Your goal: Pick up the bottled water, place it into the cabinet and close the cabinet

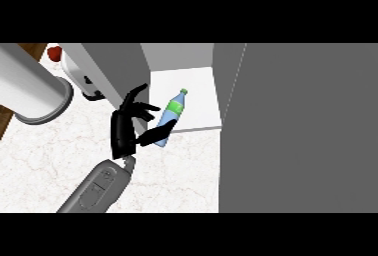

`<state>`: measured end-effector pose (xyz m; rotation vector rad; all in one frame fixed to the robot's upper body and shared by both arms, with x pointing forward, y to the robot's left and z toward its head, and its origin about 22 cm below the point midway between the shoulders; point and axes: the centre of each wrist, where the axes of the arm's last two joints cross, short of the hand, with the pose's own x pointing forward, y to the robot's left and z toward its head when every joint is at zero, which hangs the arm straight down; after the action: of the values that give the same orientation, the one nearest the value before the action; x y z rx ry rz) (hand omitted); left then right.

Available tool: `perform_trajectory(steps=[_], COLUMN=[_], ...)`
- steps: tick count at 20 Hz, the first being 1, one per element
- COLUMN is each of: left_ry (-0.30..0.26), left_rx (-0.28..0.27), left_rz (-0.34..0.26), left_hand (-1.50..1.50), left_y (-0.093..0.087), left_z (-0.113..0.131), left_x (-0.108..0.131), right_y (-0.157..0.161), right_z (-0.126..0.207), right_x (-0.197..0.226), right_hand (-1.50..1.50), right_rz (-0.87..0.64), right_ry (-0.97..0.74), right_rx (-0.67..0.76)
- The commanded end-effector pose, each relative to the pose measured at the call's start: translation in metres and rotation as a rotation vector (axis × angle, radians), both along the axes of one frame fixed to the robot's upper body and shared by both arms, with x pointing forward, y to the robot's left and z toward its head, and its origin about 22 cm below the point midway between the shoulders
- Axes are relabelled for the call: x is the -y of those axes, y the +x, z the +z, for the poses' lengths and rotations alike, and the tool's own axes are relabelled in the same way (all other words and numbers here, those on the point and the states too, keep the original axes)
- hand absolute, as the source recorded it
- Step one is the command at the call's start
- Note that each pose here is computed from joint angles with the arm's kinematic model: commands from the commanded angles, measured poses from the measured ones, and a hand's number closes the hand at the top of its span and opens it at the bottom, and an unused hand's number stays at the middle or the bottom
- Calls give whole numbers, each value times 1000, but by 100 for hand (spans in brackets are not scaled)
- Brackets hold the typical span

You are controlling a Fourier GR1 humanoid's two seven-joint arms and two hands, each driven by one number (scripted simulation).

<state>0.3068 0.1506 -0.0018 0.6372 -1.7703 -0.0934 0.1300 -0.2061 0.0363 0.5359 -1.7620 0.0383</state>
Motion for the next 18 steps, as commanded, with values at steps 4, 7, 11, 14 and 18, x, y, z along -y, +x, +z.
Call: perform_trajectory(steps=[4, 7, 11, 14, 18], left_ry=[-57, -99, -177, -284, -319], left_rx=[-64, -27, 42, 59, 120], left_rz=[48, -35, -110, -197, -255], left_hand=[-150, -150, -150, -150, -150], left_y=[62, 61, 60, 49, 54], left_z=[41, 53, 67, 59, 61], left_x=[-9, 9, 0, 4, -14], right_y=[-3, 1, -2, -8, -9], right_z=[3, 7, -1, 6, 6], right_x=[-3, -3, 4, 8, 12], right_hand=[-150, -150, -150, -150, -150], right_rz=[2, -9, -16, -20, -46], right_ry=[4, -4, -3, -18, 2], right_rx=[6, 6, 9, 19, 24])
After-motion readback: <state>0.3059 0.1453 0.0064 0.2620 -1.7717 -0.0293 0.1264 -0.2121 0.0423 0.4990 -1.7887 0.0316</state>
